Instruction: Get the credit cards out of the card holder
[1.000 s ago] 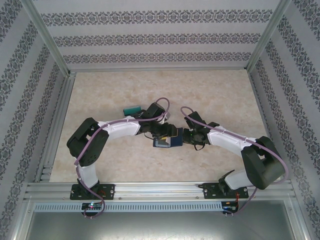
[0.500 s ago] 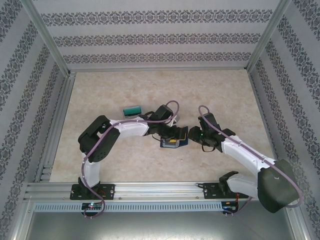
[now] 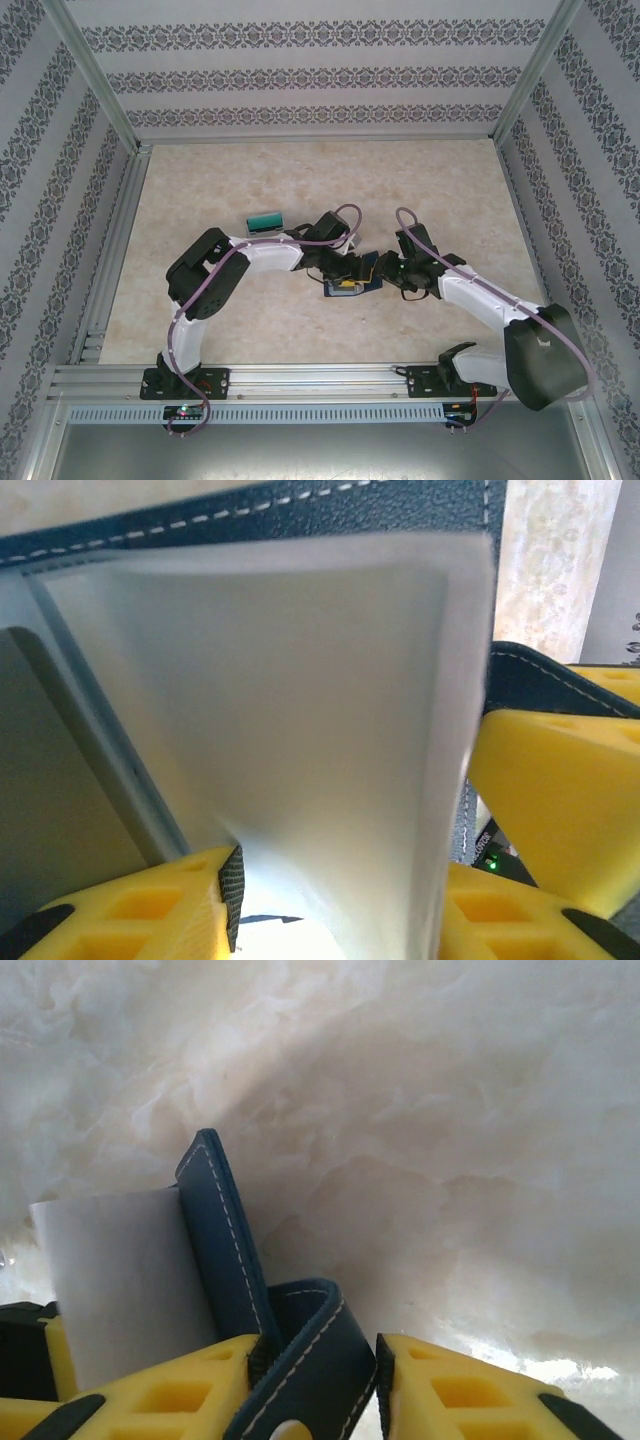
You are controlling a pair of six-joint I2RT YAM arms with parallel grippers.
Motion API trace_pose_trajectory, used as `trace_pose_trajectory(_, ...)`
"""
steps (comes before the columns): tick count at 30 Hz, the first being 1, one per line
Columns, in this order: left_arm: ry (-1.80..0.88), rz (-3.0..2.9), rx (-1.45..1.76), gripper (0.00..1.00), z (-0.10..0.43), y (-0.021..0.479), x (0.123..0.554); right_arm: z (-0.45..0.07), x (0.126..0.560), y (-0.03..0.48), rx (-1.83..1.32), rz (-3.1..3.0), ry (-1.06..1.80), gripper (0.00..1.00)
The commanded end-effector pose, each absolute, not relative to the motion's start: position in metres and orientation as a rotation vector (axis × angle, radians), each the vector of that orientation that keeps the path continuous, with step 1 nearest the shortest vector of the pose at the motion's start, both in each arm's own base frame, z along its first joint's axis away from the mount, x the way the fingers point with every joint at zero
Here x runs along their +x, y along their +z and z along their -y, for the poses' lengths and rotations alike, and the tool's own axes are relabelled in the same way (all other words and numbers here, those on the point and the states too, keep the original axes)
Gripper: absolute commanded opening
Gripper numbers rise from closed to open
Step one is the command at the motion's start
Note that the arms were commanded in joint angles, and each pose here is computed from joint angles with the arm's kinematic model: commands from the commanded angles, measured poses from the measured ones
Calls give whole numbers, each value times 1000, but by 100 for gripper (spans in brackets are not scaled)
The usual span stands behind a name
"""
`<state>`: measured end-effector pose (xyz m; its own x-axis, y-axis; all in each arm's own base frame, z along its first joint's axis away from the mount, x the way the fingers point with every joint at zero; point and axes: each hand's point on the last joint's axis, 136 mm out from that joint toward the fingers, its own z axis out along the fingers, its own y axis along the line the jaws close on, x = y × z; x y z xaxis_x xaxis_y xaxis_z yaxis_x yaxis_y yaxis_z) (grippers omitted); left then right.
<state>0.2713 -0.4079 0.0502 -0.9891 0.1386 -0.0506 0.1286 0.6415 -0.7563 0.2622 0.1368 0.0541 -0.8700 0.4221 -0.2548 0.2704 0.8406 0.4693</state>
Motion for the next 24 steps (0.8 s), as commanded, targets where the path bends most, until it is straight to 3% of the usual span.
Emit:
trace_pose_trajectory(1,1372,2816,-361,48,420,77,264,-142,268,50,516,-2690,615,28)
trace_pose_trajectory(7,1355,2918,-271,52,393,97,281,-145,266,36,475,-2735,611,10)
trace_pose_trajectory(17,1081,3118,117,53,292,83,296,-180,272,27,351,-2797,618,9)
trace_pose_trajectory(24,995,3105,235,52,266,62,286,-197,274,25,320,-2806,618,9)
